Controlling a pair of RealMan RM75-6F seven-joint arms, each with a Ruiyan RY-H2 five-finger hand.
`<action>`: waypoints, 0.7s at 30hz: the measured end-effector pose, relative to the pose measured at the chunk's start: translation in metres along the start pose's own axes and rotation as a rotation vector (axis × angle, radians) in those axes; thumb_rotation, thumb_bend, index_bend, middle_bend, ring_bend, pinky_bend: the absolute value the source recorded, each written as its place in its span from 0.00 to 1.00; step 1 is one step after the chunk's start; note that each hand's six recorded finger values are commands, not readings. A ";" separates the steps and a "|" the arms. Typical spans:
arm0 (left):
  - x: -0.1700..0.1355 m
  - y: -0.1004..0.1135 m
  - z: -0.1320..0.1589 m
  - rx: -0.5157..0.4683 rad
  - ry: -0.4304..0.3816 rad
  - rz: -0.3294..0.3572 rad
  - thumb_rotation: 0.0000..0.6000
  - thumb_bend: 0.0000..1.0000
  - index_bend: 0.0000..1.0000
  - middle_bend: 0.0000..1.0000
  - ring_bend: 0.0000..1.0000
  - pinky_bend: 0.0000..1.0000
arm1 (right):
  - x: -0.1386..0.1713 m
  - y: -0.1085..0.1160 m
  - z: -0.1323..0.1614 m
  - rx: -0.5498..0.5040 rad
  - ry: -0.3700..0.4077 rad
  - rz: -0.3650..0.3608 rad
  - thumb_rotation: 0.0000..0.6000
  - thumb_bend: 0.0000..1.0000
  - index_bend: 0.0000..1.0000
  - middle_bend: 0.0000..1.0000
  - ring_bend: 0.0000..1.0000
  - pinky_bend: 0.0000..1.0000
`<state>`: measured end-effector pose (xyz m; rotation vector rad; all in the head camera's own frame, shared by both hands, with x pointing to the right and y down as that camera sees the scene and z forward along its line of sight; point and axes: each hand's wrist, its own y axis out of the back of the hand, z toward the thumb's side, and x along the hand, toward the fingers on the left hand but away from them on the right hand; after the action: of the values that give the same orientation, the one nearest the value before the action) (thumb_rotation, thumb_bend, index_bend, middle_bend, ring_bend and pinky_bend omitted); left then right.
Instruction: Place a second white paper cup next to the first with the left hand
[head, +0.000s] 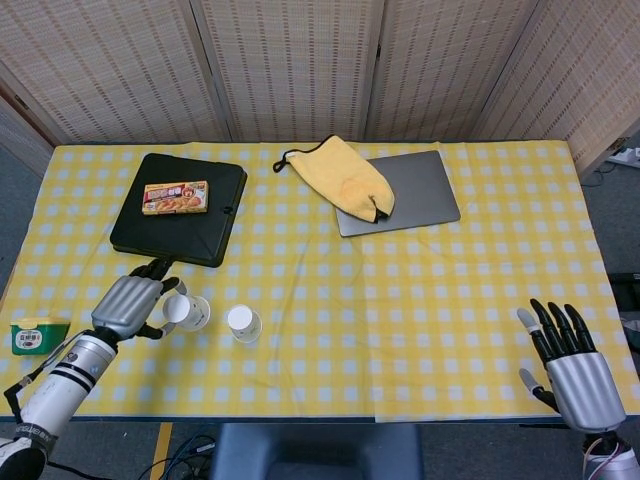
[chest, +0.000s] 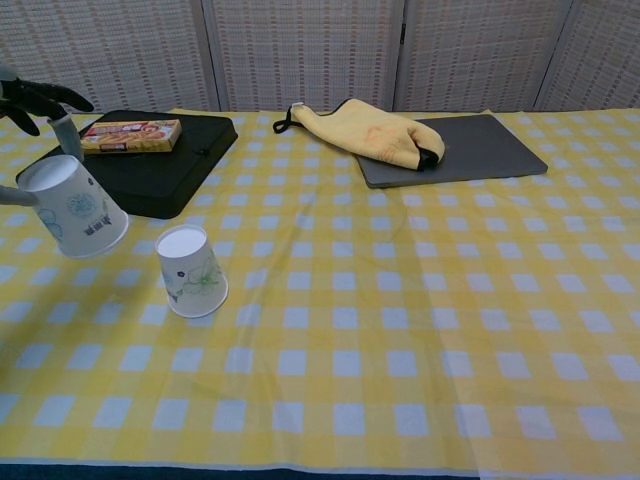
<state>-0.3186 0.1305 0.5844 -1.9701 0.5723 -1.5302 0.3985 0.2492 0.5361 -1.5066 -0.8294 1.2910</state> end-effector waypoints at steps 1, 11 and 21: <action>0.002 -0.003 -0.003 -0.005 0.000 -0.003 1.00 0.32 0.41 0.00 0.00 0.18 | 0.000 0.000 -0.001 0.000 -0.002 0.001 1.00 0.22 0.03 0.00 0.00 0.00; 0.021 -0.039 -0.031 -0.084 0.002 -0.046 1.00 0.32 0.41 0.00 0.00 0.18 | -0.003 -0.004 -0.001 0.007 -0.011 0.015 1.00 0.22 0.03 0.00 0.00 0.00; 0.031 -0.063 -0.042 -0.140 -0.010 -0.075 1.00 0.32 0.41 0.00 0.00 0.18 | -0.003 -0.003 -0.002 0.005 -0.018 0.014 1.00 0.22 0.03 0.00 0.00 0.00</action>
<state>-0.3524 0.1494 0.6564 -2.1249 0.6229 -1.5622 0.3998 0.2465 0.5402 -1.5008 -0.8285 1.3178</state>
